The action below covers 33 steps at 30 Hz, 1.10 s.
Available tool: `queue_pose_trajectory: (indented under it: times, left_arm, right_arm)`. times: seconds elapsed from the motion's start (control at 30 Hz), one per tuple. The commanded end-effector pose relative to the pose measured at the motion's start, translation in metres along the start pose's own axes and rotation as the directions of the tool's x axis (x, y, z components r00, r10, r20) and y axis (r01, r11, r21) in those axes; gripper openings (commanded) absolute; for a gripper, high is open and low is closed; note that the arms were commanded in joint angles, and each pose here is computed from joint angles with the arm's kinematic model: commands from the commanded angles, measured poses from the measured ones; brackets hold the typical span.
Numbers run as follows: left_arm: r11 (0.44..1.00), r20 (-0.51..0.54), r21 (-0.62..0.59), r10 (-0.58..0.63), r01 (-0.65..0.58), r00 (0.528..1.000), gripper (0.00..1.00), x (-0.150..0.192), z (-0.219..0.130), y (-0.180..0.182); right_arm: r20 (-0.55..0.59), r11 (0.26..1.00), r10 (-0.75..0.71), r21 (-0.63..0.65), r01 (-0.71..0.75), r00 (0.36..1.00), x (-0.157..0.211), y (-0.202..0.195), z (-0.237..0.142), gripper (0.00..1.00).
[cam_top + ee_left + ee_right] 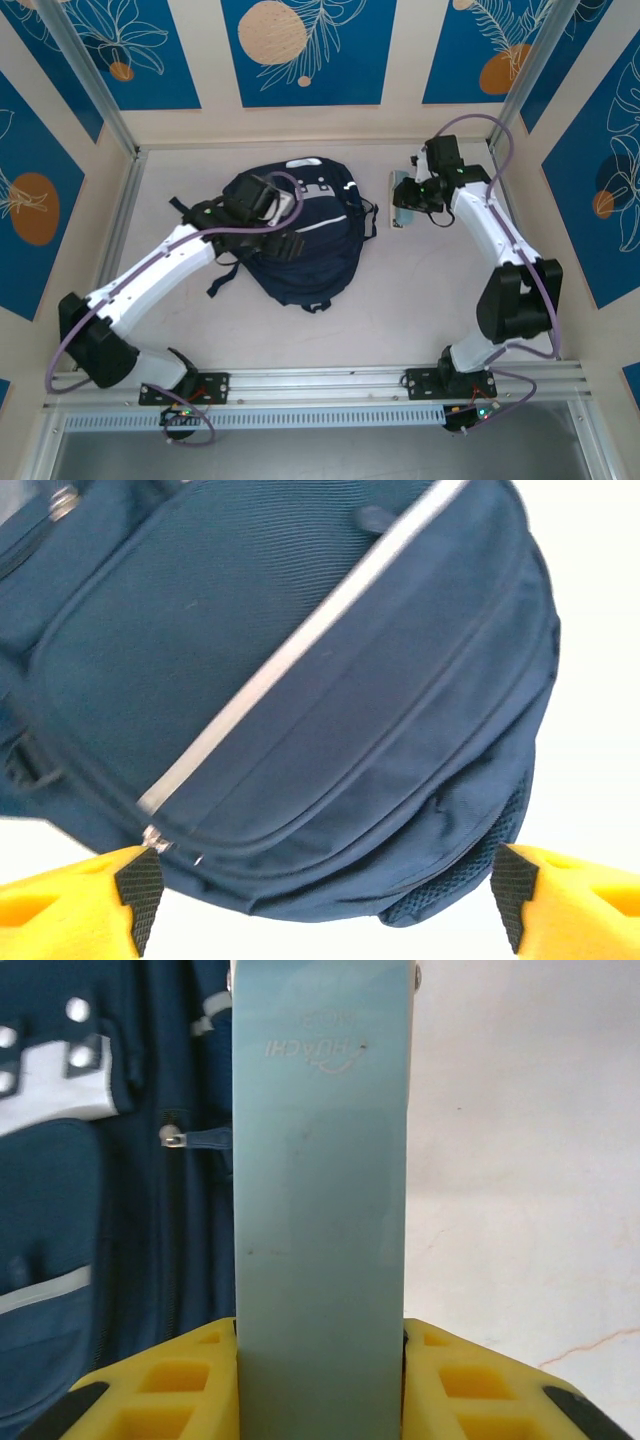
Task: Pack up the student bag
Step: Open the student bag at the center of the table.
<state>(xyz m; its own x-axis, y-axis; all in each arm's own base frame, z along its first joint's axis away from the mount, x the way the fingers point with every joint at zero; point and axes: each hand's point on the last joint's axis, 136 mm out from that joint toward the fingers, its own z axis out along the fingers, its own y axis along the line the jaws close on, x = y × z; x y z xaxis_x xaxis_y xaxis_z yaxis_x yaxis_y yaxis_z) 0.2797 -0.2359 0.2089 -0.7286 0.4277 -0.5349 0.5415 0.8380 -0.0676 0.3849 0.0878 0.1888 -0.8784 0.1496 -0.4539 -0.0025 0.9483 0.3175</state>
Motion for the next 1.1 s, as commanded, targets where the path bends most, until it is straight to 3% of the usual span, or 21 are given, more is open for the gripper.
queue_pose_trajectory:
  times: [0.0, 0.23, 0.4, 0.57, 0.67, 0.87, 1.07]
  left_arm:
    - [0.979, -0.064, 0.074, 0.194, -0.189, 0.979, 0.82, 0.004, 0.015, -0.024]
    - [0.963, -0.138, 0.052, 0.269, -0.264, 0.953, 0.72, -0.005, 0.052, -0.025]
    - [0.952, -0.211, -0.032, 0.292, -0.306, 0.933, 0.52, -0.004, 0.076, -0.009]
    - [0.942, -0.278, 0.01, 0.325, -0.335, 0.904, 0.55, 0.006, 0.092, -0.012]
    - [0.938, -0.287, 0.03, 0.338, -0.344, 0.896, 0.56, 0.008, 0.096, -0.014]
    - [0.936, -0.267, -0.036, 0.328, -0.349, 0.906, 0.4, -0.007, 0.091, -0.006]
    - [0.937, -0.216, -0.075, 0.32, -0.342, 0.923, 0.31, -0.023, 0.073, -0.004]
  right_arm:
    - [0.042, 0.993, 0.065, -0.105, -0.061, 0.997, 0.002, 0.016, -0.015, 0.24]
    - [0.03, 0.984, 0.104, -0.149, -0.098, 0.994, 0.022, 0.019, -0.026, 0.24]
    - [0.018, 0.985, 0.113, -0.132, -0.109, 0.993, 0.034, 0.013, -0.026, 0.24]
    - [0.012, 0.986, 0.115, -0.121, -0.113, 0.993, 0.039, 0.011, -0.025, 0.24]
    - [0.007, 0.985, 0.118, -0.125, -0.116, 0.993, 0.041, 0.011, -0.025, 0.24]
    - [-0.002, 0.983, 0.124, -0.138, -0.123, 0.992, 0.044, 0.014, -0.024, 0.24]
    - [-0.022, 0.983, 0.12, -0.135, -0.121, 0.993, 0.049, 0.012, -0.02, 0.24]
